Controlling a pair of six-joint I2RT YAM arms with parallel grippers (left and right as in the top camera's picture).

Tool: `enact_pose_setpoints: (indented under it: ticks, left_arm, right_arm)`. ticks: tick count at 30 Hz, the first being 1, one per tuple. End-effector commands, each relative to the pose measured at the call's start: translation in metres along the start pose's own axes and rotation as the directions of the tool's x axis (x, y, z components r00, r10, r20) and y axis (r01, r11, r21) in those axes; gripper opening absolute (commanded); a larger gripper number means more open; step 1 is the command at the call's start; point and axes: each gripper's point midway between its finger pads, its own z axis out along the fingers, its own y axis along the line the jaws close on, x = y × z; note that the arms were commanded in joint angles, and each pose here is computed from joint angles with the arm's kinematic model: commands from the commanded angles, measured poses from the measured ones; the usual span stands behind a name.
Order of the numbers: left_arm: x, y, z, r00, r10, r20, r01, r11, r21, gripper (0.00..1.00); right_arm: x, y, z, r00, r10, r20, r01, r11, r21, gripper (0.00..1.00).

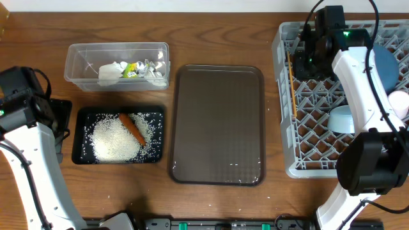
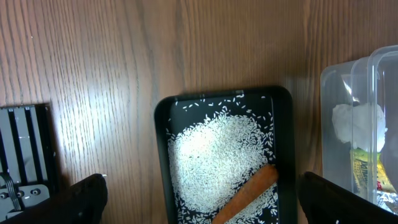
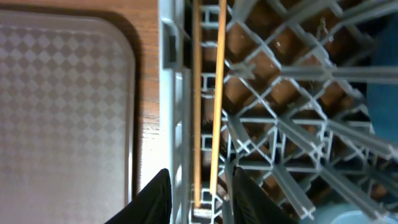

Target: Sort waste into correct bins and load items into the dishwasher rack

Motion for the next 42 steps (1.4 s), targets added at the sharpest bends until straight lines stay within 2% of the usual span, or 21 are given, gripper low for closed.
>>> enact_pose_setpoints:
  ticks: [1, 6, 9, 15, 18, 20, 21, 22, 26, 31, 42]
  left_arm:
    - [-0.002, 0.001, 0.0, 1.0, 0.006, 0.004, -0.006, 1.0, -0.006, 0.99]
    - [-0.002, 0.001, 0.0, 1.0, 0.005, 0.004, -0.005, 1.0, -0.006, 0.99]
    - [-0.002, 0.001, 0.0, 1.0, 0.005, 0.004, -0.005, 1.0, -0.006, 0.99]
    - [-0.002, 0.001, 0.0, 1.0, 0.005, 0.004, -0.005, 1.0, -0.006, 0.99]
    - [-0.002, 0.001, 0.0, 1.0, 0.005, 0.004, -0.005, 1.0, -0.006, 0.99]
    - [-0.002, 0.001, 0.0, 1.0, 0.005, 0.004, -0.005, 1.0, -0.006, 0.99]
    - [-0.002, 0.001, 0.0, 1.0, 0.005, 0.004, -0.005, 1.0, -0.006, 0.99]
    - [-0.002, 0.001, 0.0, 1.0, 0.006, 0.004, -0.006, 1.0, -0.006, 0.99]
    - [-0.002, 0.001, 0.0, 1.0, 0.005, 0.004, -0.005, 1.0, -0.006, 0.99]
    - [-0.002, 0.001, 0.0, 1.0, 0.005, 0.004, -0.005, 1.0, -0.006, 0.99]
    - [-0.002, 0.001, 0.0, 1.0, 0.005, 0.004, -0.005, 1.0, -0.006, 0.99]
  right_arm:
    - [0.009, -0.003, 0.002, 0.996, 0.082, -0.038, -0.081, 0.997, 0.014, 0.31]
    - [0.027, 0.018, -0.03, 0.992, 0.111, -0.059, -0.114, 0.992, -0.057, 0.33]
    - [0.041, 0.028, -0.068, 0.994, 0.109, -0.03, -0.111, 0.99, -0.082, 0.34]
    - [0.093, 0.05, -0.144, 0.997, 0.064, 0.038, -0.059, 0.991, -0.12, 0.4]
    - [0.124, 0.06, -0.164, 0.994, 0.054, 0.095, -0.043, 0.991, -0.123, 0.41]
    - [0.143, 0.06, -0.167, 0.989, 0.065, 0.132, -0.051, 0.993, -0.109, 0.47]
    - [0.154, 0.058, -0.167, 0.985, 0.074, 0.155, -0.059, 0.994, -0.096, 0.57]
    - [0.162, 0.055, -0.166, 0.982, 0.084, 0.171, -0.07, 0.994, -0.083, 0.99]
    - [0.2, 0.046, -0.158, 0.977, 0.104, 0.186, -0.089, 0.992, -0.087, 0.99]
    - [0.226, 0.039, -0.153, 0.976, 0.114, 0.185, -0.095, 0.99, -0.107, 0.99]
    - [0.241, 0.033, -0.152, 0.983, 0.1, 0.156, -0.088, 0.992, -0.085, 0.99]
